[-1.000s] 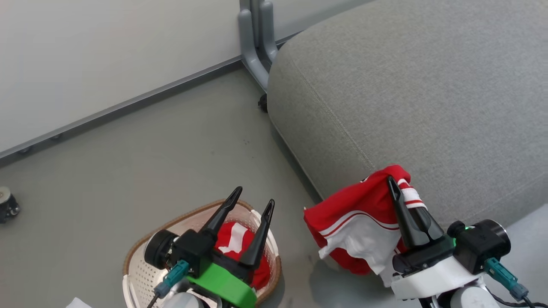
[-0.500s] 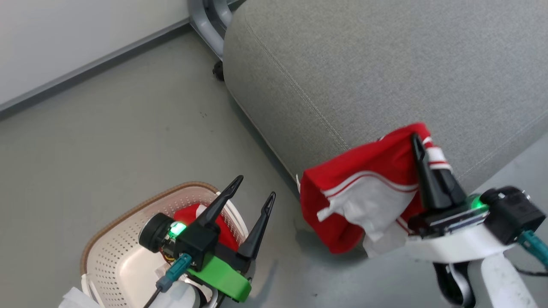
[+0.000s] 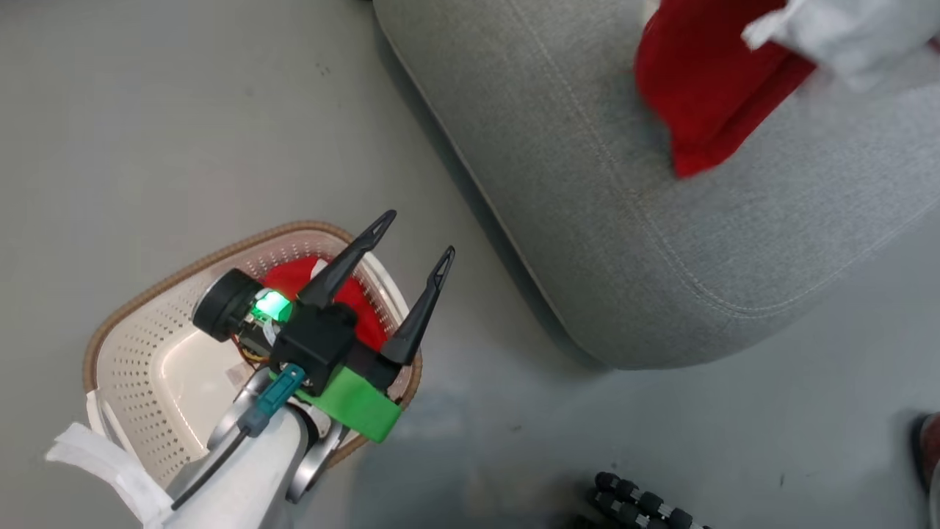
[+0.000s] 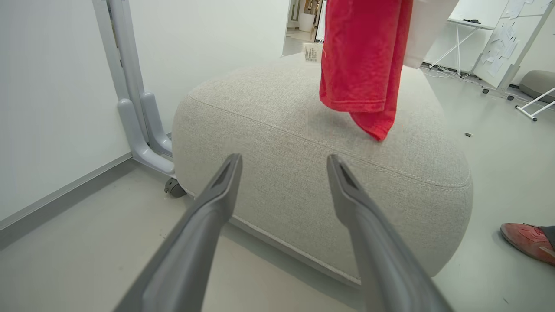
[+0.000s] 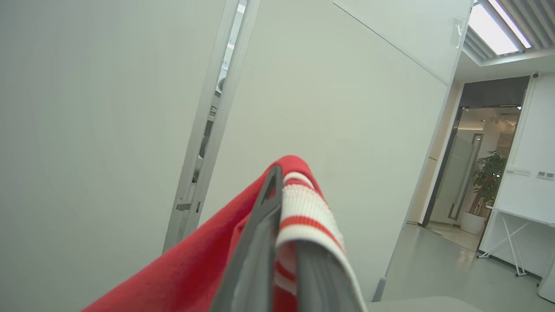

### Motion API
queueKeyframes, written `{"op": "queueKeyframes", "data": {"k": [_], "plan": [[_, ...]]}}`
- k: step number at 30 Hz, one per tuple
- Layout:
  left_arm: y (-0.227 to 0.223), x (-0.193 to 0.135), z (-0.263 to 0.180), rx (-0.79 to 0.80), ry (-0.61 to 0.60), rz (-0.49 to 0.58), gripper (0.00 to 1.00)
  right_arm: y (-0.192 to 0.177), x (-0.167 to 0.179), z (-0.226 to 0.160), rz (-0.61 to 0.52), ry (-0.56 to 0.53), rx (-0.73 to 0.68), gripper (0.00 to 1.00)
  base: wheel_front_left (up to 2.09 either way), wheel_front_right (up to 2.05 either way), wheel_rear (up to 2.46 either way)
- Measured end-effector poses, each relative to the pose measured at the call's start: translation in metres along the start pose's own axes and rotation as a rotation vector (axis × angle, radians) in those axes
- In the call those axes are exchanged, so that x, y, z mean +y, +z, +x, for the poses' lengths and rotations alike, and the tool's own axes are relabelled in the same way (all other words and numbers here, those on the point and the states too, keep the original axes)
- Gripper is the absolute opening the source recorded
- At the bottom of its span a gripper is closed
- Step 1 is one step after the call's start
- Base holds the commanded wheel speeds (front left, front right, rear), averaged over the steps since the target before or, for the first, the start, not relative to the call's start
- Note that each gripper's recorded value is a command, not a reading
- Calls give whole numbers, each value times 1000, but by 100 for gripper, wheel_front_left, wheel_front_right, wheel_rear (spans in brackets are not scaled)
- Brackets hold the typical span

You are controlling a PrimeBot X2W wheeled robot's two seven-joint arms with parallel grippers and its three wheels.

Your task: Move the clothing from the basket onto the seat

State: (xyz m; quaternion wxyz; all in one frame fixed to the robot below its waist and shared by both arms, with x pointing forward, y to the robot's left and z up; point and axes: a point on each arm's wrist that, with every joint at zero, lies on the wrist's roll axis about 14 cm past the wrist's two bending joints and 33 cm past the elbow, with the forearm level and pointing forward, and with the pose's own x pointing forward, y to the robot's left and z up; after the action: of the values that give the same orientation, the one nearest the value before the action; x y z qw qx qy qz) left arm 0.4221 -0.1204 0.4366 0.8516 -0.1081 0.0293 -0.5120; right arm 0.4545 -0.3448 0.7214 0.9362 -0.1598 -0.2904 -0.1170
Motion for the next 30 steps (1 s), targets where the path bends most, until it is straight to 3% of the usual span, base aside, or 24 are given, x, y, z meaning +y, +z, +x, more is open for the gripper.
{"op": "queueKeyframes", "data": {"k": [5, 10, 17, 20, 21, 22, 23, 30], "plan": [[-21, 24, -7, 26, 46, -25, 100, -8, -13, 37, -57, -31, -52, 0, 0, 0, 0], [-42, 39, -13, 53, 69, -52, 100, -74, -13, 33, -76, -50, 85, 0, 0, 0, 0], [-69, 46, -20, 101, 84, -86, 100, -200, -3, -55, -37, -94, 486, 0, 0, 0, 0], [-71, 44, -21, 113, 77, -82, 100, -225, 1, -96, -39, -87, 624, 0, 0, 0, 0], [-70, 45, -21, 112, 82, -80, 100, -229, 0, -108, -36, -96, 656, 13, 0, 0, 0], [-69, 46, -20, 109, 91, -76, 100, -231, -1, -117, -32, -104, 677, 41, 0, 0, 0], [-67, 46, -19, 106, 100, -73, 100, -231, -2, -129, -30, -111, 702, 100, 0, 0, 0], [-58, 37, -18, 101, 119, -62, 100, -218, -19, -196, -24, -195, 809, 100, 0, 0, 0]]}}
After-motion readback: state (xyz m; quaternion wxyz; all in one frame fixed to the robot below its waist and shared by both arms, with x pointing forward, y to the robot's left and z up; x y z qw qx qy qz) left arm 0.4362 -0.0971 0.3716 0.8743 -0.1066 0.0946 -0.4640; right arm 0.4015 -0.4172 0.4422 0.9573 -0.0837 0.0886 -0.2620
